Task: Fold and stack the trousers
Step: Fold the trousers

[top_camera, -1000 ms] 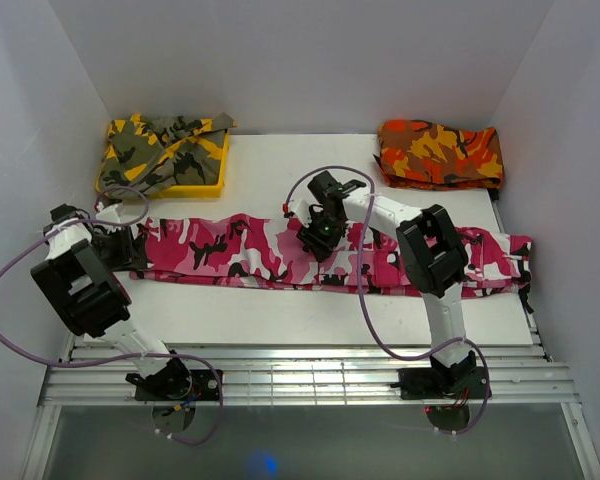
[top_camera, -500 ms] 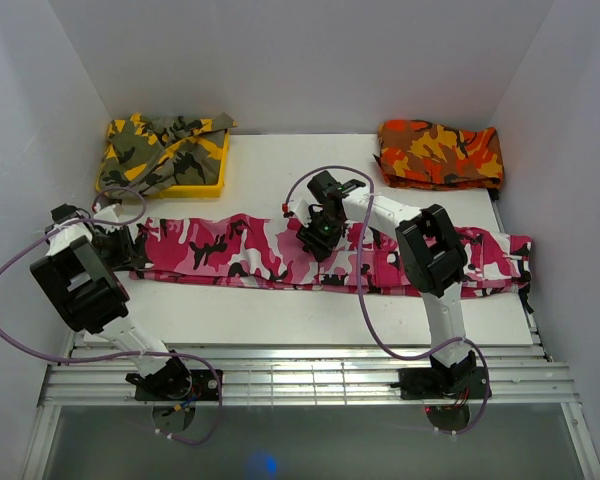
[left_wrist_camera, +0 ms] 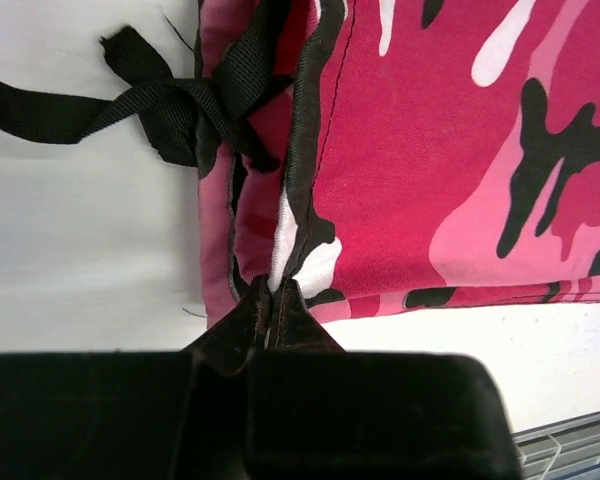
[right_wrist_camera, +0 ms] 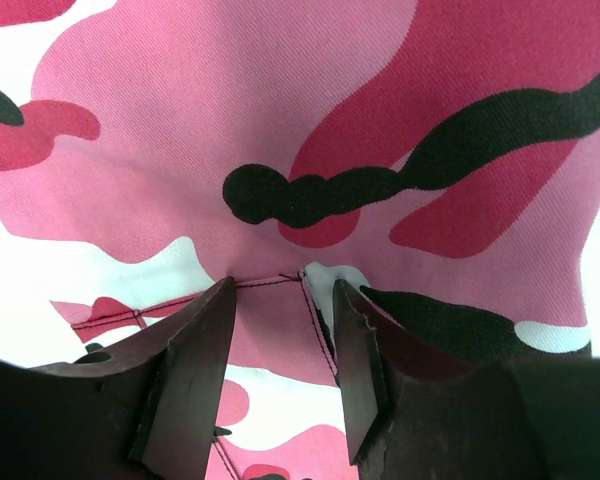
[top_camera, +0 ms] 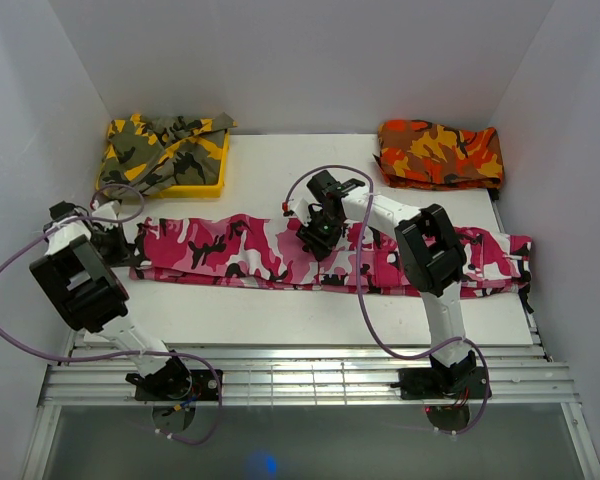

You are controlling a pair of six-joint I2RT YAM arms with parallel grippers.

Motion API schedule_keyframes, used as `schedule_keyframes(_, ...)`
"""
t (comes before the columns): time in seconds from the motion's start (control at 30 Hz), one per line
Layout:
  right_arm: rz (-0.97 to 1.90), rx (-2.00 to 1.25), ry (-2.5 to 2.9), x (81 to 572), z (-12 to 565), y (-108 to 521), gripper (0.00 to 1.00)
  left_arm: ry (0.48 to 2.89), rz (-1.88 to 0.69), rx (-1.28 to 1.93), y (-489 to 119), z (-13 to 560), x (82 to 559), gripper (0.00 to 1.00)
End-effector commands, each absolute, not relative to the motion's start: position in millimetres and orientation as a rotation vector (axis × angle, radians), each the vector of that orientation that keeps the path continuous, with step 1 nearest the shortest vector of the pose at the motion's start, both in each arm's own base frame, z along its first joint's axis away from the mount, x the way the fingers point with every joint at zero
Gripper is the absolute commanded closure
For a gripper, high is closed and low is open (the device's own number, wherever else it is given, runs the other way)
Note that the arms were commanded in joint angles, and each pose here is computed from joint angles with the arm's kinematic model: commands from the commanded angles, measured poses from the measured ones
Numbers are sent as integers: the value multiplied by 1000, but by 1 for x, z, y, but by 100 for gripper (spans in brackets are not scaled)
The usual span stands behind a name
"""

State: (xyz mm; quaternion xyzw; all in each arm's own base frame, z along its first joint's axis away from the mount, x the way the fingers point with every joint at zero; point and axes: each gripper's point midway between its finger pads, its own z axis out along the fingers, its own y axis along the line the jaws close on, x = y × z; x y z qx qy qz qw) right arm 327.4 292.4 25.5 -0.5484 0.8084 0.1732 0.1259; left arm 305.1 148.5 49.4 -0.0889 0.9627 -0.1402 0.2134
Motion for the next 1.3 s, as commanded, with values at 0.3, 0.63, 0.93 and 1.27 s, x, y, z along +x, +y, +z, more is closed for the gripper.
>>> schedule_keyframes(0.3,503,-1615,2412,322,12,291,54,2610,-232,-219,192,101,298,100)
schedule_keyframes(0.63,503,-1628,2417,319,19,289,55,2670,-321,-220,185,64,280,63)
schedule_keyframes(0.93,503,-1610,2312,313,67,276,45,2462,-255,-15,183,130,315,34)
schedule_keyframes(1.27,670,-1376,2495,313,80,222,12,2425,-378,108,103,113,428,36)
